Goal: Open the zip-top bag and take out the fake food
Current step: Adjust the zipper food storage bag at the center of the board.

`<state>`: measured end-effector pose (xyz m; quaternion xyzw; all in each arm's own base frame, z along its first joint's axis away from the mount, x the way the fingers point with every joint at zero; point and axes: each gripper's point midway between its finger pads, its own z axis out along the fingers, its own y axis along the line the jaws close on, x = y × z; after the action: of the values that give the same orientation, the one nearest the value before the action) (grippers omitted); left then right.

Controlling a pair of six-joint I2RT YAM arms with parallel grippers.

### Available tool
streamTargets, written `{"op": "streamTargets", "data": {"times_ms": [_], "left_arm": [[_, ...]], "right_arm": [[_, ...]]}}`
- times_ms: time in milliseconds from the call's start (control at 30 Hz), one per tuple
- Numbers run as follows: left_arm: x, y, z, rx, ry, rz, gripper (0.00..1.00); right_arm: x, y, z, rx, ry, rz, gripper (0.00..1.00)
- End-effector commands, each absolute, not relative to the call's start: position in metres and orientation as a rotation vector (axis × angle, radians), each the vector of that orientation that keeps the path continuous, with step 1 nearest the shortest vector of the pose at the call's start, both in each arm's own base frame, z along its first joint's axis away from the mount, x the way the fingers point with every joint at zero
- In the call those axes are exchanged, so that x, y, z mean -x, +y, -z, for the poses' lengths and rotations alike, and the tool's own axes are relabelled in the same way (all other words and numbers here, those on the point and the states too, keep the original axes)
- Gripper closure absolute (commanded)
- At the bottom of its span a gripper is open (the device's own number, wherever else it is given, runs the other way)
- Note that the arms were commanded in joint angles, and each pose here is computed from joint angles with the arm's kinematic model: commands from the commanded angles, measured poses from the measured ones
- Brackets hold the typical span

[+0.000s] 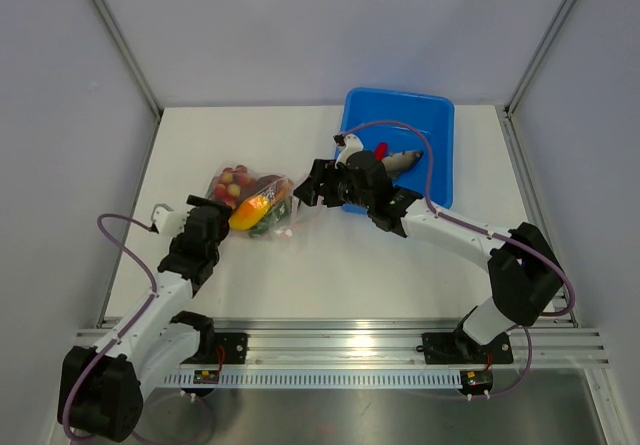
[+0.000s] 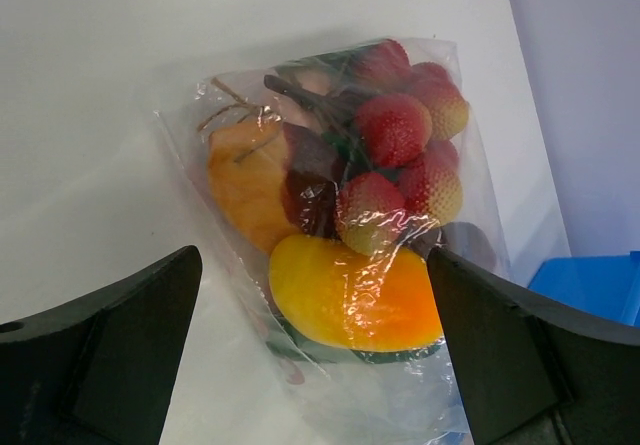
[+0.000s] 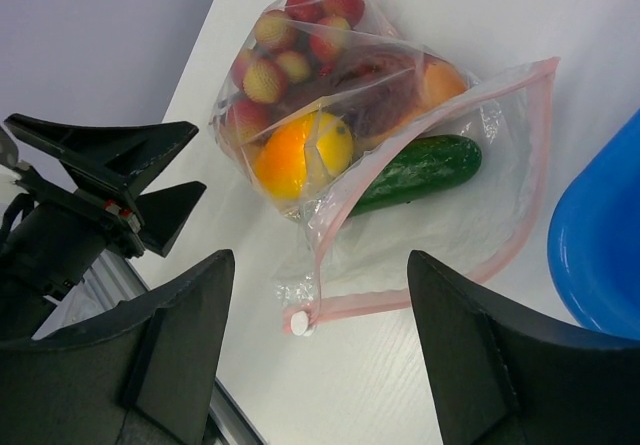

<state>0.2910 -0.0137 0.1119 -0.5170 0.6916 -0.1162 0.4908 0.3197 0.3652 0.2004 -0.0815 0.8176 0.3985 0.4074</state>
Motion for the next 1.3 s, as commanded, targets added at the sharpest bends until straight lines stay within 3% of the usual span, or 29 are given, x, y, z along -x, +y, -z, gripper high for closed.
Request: {"op": "streamTargets", "data": {"times_ms": [0,567,1033,1267], "left_arm": [[-0.300,-0.018,-0.111,1.268,1.655,0.370,0.01],[-0.306,0.022,-0.093,1.528,1.435,0.498,0.01],[-0.324,0.035,-0.080,1.555,1.425,0.589,0.01],[-0.330,0.031,-0.079,1.542,1.441,0.640,0.09]], "right_arm": [[-0.324,0.371,-0.219,0.231,1.984,-1.047,0.22],[-0.319,0.370,-0.218,0.230,1.981,-1.075,0.22],[-0.319,0.373,-0.214,0.241,1.988,-1.080,0.22],[-0.319,0.374,-0.211,0.243,1.995,-1.080,0.22]]}}
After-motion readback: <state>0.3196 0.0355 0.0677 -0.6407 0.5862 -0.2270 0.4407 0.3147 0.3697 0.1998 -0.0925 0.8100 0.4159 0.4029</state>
